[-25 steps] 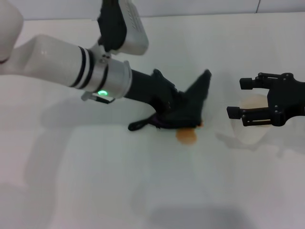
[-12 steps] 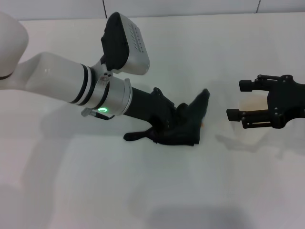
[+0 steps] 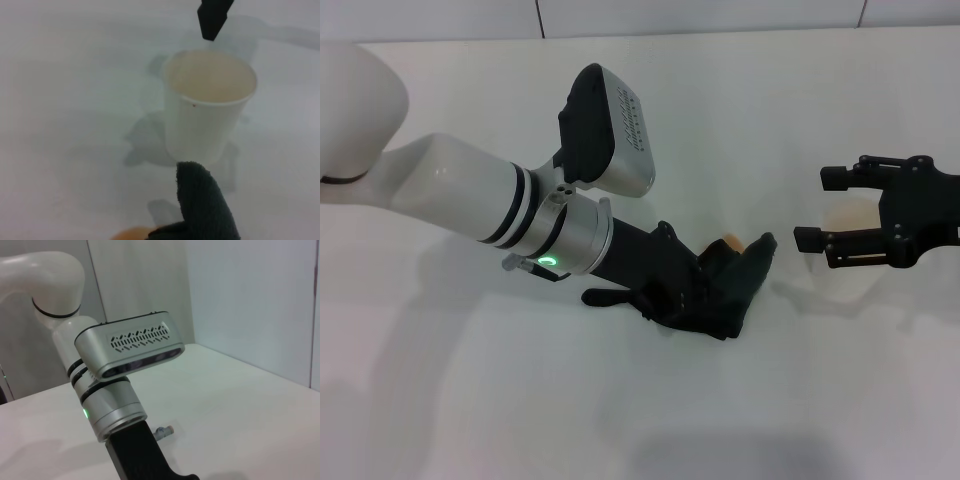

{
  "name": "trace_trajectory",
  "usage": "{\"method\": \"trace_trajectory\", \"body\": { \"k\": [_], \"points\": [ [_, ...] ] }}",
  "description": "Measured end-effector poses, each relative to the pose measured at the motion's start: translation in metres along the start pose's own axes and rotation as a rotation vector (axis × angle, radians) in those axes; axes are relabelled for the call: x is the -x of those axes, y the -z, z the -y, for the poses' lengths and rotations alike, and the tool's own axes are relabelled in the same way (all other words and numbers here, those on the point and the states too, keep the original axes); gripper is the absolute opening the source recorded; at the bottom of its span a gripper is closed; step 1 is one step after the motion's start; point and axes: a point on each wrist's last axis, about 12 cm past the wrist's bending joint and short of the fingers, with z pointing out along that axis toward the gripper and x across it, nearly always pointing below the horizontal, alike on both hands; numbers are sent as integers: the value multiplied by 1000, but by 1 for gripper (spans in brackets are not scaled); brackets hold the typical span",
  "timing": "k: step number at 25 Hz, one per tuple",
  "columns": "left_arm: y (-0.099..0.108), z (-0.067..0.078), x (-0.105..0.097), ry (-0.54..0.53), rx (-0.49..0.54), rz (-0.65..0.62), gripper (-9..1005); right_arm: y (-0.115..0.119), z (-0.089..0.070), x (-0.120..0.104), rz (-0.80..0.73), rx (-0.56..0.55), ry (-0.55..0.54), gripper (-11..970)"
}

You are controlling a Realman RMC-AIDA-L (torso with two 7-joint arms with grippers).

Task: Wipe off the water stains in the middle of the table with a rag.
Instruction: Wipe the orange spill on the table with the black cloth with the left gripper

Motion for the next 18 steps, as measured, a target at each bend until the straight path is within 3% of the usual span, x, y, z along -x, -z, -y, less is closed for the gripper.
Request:
{"method": "trace_trajectory", "body": {
  "k": [5, 18],
  "points": [
    [0, -3, -1, -4, 29, -8, 80, 0, -1, 0, -2, 5, -1, 859],
    [12, -32, -7, -27, 240, -63, 80, -2, -2, -1, -3, 14, -2, 860]
  ]
}}
